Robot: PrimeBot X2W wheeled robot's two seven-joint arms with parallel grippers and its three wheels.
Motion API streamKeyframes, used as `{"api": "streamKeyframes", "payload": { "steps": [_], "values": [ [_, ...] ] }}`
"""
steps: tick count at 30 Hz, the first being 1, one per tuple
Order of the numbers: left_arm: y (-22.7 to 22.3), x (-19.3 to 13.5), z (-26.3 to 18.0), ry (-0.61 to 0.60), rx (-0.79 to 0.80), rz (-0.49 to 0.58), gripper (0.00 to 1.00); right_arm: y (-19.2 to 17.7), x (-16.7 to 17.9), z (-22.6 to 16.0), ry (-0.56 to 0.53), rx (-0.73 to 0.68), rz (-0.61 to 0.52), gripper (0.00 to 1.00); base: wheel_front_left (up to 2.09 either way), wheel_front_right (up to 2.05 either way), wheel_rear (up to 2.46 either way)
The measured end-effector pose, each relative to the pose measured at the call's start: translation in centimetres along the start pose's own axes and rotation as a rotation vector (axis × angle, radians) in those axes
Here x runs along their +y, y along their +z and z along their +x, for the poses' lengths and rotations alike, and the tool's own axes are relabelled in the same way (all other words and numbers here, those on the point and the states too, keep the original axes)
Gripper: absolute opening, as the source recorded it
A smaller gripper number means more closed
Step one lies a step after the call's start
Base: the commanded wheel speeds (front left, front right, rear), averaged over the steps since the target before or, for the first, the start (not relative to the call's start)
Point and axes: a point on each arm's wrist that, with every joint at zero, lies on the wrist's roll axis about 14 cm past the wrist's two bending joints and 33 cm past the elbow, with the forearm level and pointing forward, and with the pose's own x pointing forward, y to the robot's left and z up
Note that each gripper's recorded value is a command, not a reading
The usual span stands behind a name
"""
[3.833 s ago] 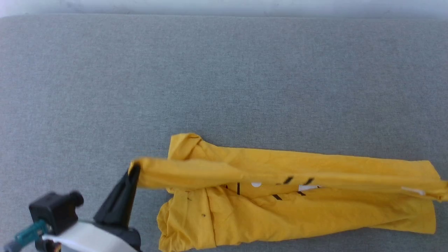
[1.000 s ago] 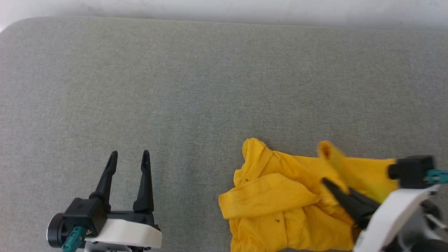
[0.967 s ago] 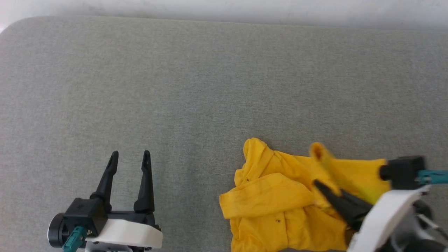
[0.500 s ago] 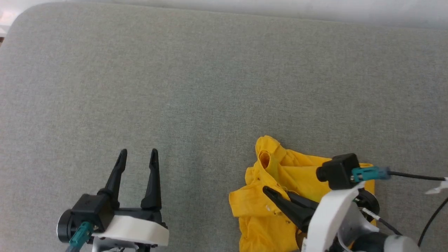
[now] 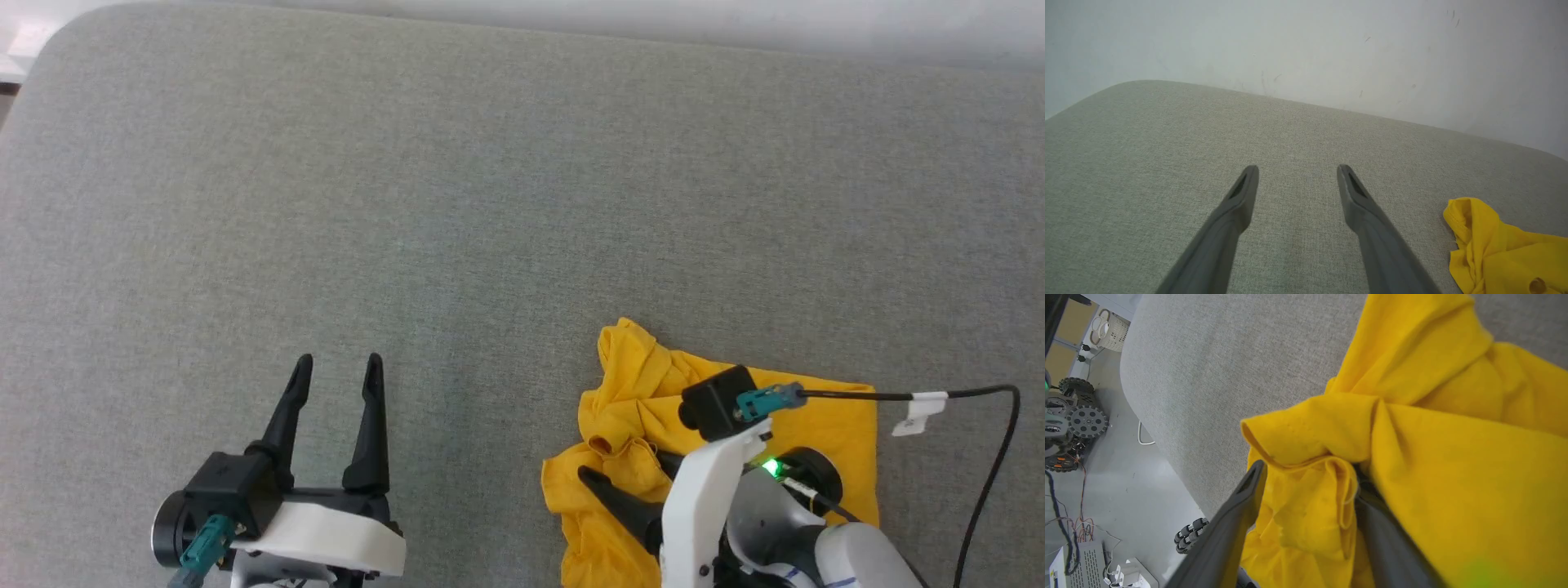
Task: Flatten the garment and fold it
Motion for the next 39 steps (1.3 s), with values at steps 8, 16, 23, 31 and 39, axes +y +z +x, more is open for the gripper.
{"api": "streamKeyframes", "payload": {
  "steps": [8, 16, 23, 31, 39],
  "values": [
    [0.2, -0.9, 0.4, -0.036, -0.006, -0.005, 1.0, 4.8, -2.0, -4.3, -0.045, -0.208, 0.055, 1.0, 0.0, 0.0, 0.0],
    [0.2, -1.8, 0.8, -0.069, -0.002, -0.009, 1.0, 4.5, -9.6, -12.3, -0.327, -0.353, 0.167, 1.0, 0.0, 0.0, 0.0],
    [0.1, -2.2, 1.0, -0.088, 0.001, -0.008, 1.0, 0.6, -12.9, -12.9, -0.439, -0.288, 0.257, 1.0, 0.0, 0.0, 0.0],
    [0.2, -1.6, 0.8, -0.078, 0.011, 0.006, 1.0, -2.3, -13.6, -9.4, -0.41, -0.175, 0.31, 1.0, 0.0, 0.0, 0.0],
    [1.2, -1.1, 0.7, -0.068, -0.02, 0.037, 1.0, -0.8, -13.7, -8.1, -0.383, -0.203, 0.287, 0.0, 0.0, 0.0, 0.0]
  ]
}}
